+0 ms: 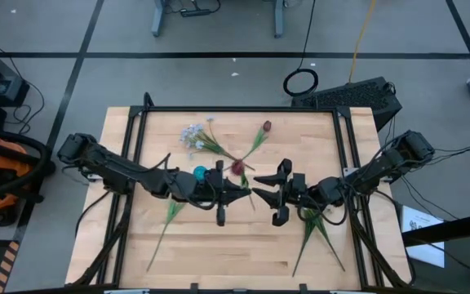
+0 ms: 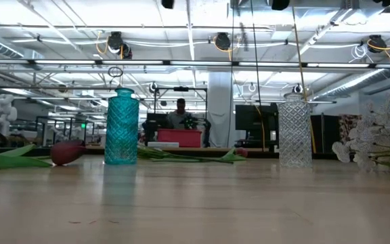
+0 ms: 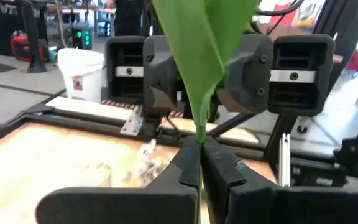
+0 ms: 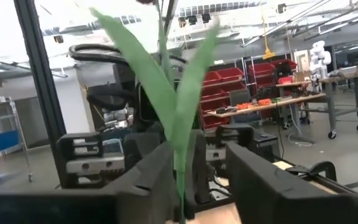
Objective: Sort flowers into vase by color
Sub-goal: Move the right red tulip to the bottom left of the table
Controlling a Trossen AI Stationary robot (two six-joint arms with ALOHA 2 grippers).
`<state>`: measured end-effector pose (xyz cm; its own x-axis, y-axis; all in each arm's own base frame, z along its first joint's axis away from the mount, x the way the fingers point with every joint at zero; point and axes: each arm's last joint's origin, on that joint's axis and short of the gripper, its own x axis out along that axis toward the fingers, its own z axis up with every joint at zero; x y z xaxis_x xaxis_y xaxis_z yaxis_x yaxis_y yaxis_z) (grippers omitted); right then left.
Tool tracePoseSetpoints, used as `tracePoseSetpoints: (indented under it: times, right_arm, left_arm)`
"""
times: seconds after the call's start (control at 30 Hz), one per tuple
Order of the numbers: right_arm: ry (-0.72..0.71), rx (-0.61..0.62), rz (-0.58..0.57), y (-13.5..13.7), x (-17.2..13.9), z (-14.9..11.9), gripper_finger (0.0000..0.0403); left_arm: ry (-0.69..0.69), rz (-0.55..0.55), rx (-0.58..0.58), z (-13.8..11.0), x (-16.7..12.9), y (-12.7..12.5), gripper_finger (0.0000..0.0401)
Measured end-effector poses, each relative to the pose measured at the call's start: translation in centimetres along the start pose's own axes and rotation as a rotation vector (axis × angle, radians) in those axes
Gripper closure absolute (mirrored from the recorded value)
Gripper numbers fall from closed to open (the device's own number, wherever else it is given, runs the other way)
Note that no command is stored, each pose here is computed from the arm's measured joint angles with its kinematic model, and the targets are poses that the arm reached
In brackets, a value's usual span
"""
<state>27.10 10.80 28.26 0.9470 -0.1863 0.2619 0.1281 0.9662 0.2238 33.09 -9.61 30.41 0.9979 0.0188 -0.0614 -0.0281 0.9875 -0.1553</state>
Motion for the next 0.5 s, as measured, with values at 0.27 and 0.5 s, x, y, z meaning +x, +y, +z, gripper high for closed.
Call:
tracePoseSetpoints:
  times: [0.27, 0.5]
  right_arm:
    - [0.061, -0.049, 0.009, 0.2, -0.2, -0.7, 0.0205]
    - [0.174, -0.051, 0.002, 0.1, -0.3, -1.9, 0.0197]
  left_arm:
    - [0.127, -0.005, -0.026, 1.1, -3.4, -0.9, 0.0398]
    - [0.295, 0.03, -0.115, 0.7, -6.8, -1.9, 0.0398]
